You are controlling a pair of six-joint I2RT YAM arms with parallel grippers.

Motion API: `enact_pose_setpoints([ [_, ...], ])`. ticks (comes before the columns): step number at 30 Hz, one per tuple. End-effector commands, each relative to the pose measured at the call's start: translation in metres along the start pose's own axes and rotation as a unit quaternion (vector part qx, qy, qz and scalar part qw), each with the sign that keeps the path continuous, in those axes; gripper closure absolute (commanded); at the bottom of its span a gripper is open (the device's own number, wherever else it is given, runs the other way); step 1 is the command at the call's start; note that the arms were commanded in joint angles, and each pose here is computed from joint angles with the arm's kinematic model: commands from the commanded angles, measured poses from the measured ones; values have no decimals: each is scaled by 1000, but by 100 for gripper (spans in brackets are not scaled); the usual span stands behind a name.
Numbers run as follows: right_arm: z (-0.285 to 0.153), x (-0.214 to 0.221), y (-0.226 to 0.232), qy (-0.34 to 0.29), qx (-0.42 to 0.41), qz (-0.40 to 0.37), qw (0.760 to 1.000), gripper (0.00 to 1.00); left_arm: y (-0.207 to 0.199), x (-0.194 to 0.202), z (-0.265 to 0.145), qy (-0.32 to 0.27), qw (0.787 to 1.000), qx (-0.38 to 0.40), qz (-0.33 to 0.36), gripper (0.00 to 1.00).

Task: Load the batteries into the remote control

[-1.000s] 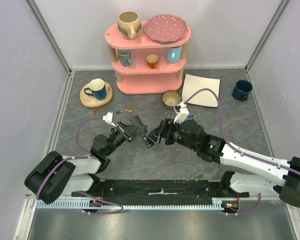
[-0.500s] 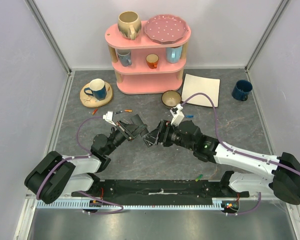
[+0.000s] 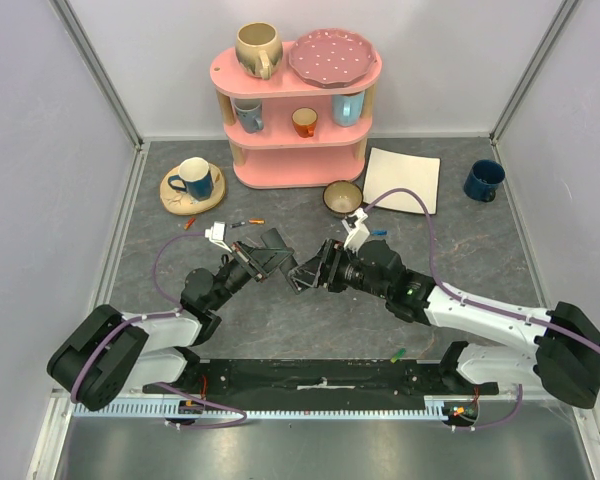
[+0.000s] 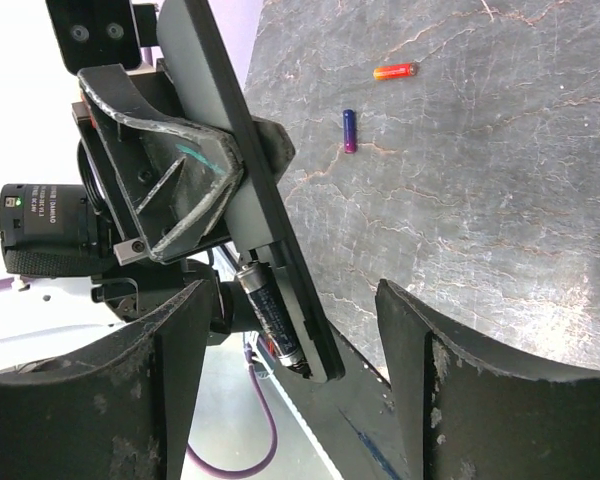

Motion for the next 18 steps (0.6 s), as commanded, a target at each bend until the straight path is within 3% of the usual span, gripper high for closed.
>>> enact_pose_setpoints([
  [1,2,-3,3,0,-23,9,1000,27,-58,-22,-3,-67,981,176,38,98],
  [18,8,-3,-4,4,-32,22,999,31,-58,-21,-4,-60,981,179,37,98],
])
Point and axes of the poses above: each gripper's point midway between its finger pads, its own z axis out along the fingers, its own y axis along the line the jaws close on, x = y × z, the point moved 9 cm from there along -z, back along the fingers, and after that the axes turned 5 degrees about z, right-handed, at the moved point
